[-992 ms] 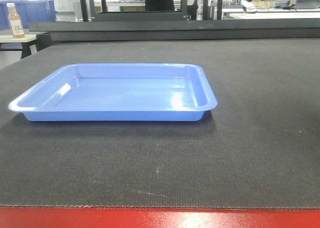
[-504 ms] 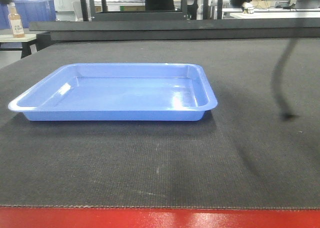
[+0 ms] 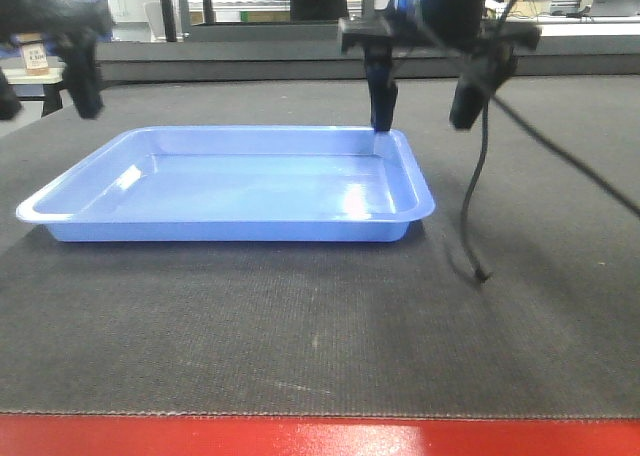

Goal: Grab blue tray and place on right shelf
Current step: 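Lower both grippers onto opposite rims of the blue tray, then close both grippers on the tray rims and lift it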

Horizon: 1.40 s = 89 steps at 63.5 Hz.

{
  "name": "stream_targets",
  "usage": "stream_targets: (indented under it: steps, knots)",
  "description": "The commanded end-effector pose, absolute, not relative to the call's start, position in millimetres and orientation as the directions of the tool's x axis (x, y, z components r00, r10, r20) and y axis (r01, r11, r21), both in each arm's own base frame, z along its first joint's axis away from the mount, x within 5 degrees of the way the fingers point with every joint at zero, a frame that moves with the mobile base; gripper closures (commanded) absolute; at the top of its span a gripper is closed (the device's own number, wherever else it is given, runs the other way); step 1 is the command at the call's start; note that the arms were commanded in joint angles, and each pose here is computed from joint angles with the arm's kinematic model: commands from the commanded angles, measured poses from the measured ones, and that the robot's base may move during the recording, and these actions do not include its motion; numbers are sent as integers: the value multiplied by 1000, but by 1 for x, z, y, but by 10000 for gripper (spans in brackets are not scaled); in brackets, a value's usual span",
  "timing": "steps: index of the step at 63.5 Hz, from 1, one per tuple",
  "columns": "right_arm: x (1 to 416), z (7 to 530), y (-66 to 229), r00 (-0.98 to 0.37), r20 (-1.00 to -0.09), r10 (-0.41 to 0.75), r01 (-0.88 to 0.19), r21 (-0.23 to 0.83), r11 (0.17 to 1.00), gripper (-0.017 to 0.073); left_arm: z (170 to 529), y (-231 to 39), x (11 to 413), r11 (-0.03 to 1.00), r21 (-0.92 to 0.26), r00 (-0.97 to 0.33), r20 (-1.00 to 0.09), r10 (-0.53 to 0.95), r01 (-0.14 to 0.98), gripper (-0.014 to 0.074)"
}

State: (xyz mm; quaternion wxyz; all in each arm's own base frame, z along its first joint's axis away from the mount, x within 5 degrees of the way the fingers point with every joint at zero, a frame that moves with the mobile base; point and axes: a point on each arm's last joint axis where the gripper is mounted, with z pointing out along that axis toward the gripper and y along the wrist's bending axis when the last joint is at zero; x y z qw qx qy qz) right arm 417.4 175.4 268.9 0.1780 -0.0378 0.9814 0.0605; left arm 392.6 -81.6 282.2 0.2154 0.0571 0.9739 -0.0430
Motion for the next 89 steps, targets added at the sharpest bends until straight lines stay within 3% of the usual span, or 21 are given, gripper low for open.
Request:
stream_targets:
  steps: [1, 38, 44, 49, 55, 59, 66, 70, 89]
  knots:
    - [419, 295, 174, -892, -451, -40, -106, 123, 987, -29, 304, -86, 398, 988, -87, -855, -514, 68, 131, 181]
    - [431, 259, 180, -918, -395, -43, -98, 120, 988, -22, 250, -91, 418, 989, -84, -909, -410, 75, 120, 181]
    - [431, 259, 181, -919, -393, -40, -97, 126, 987, 64, 248, -91, 419, 989, -87, -913, -401, 74, 118, 185]
    - [431, 259, 181, -920, -389, -37, -96, 132, 987, 216, 248, -91, 418, 989, -87, -914, -399, 74, 118, 225]
    - [430, 259, 181, -924, -380, -36, -94, 136, 986, 452, 248, -91, 418, 989, -87, -914, -398, 74, 118, 358]
    - [429, 259, 181, -926, -375, -37, -93, 134, 987, 554, 248, -91, 418, 989, -87, -914, -398, 74, 118, 458]
    - [430, 258, 181, -928, -371, -37, -93, 133, 987, 535, 248, -91, 418, 989, -87, -914, -398, 74, 118, 657]
    - [430, 258, 181, -928, -371, -37, -93, 133, 987, 535, 248, -91, 418, 989, -87, -914, -398, 74, 118, 623]
    - [415, 291, 174, -921, -389, -33, -92, 134, 987, 535, 271, -89, 405, 990, -96, -918, -392, 56, 101, 635]
